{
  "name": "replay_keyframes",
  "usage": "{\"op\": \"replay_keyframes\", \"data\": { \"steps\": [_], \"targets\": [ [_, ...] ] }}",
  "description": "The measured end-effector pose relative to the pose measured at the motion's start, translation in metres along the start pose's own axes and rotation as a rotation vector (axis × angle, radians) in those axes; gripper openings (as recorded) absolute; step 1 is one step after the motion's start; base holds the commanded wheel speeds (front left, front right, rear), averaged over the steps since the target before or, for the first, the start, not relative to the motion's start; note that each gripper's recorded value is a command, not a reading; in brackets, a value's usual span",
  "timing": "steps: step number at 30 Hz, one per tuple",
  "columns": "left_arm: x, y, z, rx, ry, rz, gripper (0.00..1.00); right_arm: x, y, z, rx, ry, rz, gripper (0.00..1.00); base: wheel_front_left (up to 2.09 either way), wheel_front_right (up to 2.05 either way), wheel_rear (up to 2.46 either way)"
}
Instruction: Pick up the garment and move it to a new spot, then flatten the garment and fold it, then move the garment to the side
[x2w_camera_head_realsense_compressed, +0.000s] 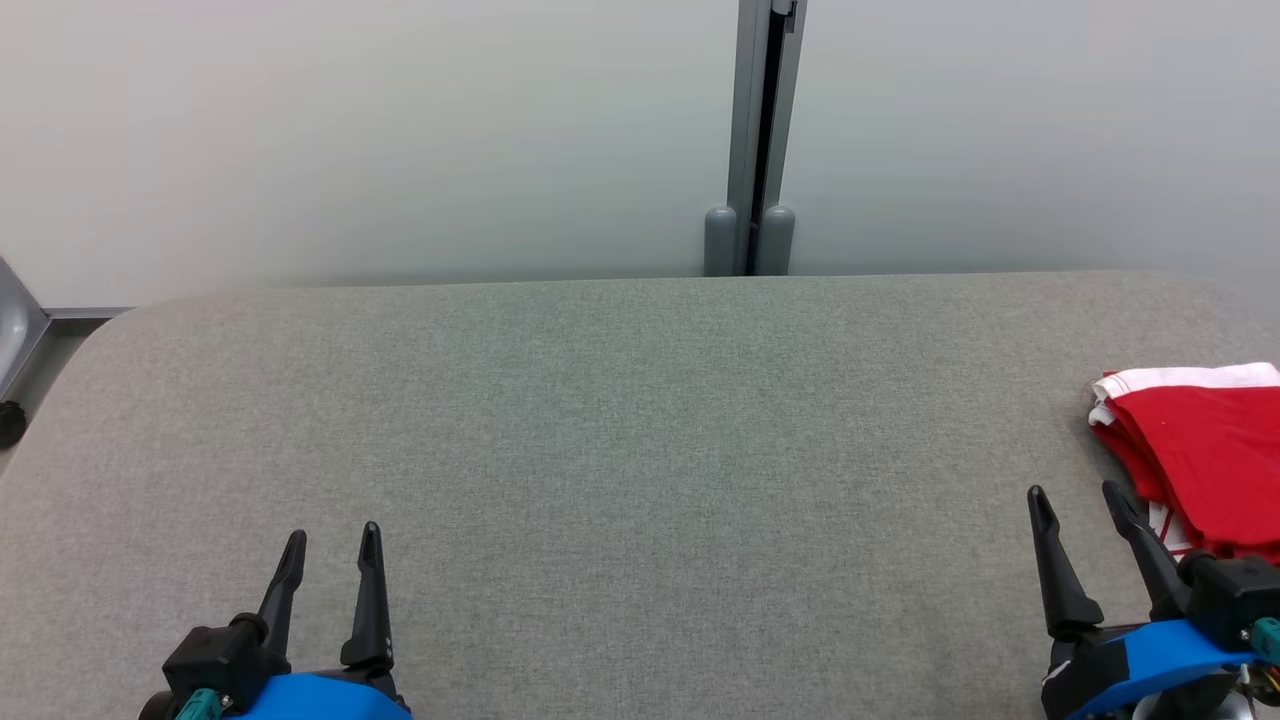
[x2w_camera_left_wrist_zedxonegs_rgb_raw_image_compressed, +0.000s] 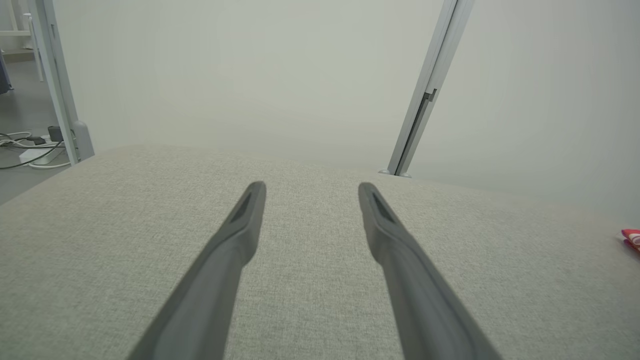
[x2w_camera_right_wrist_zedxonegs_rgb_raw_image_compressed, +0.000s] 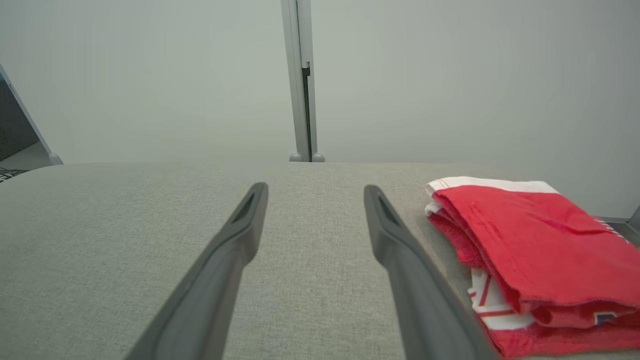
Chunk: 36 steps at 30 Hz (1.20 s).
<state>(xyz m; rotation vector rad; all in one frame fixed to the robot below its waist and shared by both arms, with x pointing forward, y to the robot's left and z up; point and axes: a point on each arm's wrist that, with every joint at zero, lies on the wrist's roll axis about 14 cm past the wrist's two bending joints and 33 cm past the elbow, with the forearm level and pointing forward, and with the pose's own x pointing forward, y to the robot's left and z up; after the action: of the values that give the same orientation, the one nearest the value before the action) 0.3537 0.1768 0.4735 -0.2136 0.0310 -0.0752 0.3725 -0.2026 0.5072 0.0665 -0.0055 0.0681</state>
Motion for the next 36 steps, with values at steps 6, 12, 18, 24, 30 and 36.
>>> {"op": "replay_keyframes", "data": {
  "steps": [6, 12, 18, 24, 30, 36],
  "targets": [
    [-0.002, 0.004, -0.003, -0.007, 0.006, 0.018, 1.0, -0.006, 0.006, 0.009, 0.006, -0.009, -0.01, 1.0, 0.0, 0.0, 0.0],
    [0.0, 0.004, -0.006, -0.009, 0.016, 0.02, 1.0, -0.01, 0.002, 0.01, 0.009, -0.004, -0.033, 1.0, 0.0, 0.0, 0.0],
    [0.002, 0.002, -0.01, -0.005, 0.028, 0.009, 1.0, -0.015, 0.002, 0.008, 0.011, 0.009, -0.044, 1.0, 0.0, 0.0, 0.0],
    [0.001, 0.001, -0.012, -0.004, 0.036, 0.004, 1.0, -0.017, 0.003, 0.005, 0.023, 0.018, -0.048, 1.0, 0.0, 0.0, 0.0],
    [0.001, 0.0, -0.014, -0.003, 0.04, 0.0, 1.0, -0.016, 0.005, 0.002, 0.027, 0.026, -0.041, 1.0, 0.0, 0.0, 0.0],
    [-0.006, 0.002, -0.028, -0.012, 0.088, 0.012, 0.0, -0.019, 0.006, -0.011, 0.039, 0.065, -0.044, 0.0, 0.0, 0.0, 0.0]
  ]
}}
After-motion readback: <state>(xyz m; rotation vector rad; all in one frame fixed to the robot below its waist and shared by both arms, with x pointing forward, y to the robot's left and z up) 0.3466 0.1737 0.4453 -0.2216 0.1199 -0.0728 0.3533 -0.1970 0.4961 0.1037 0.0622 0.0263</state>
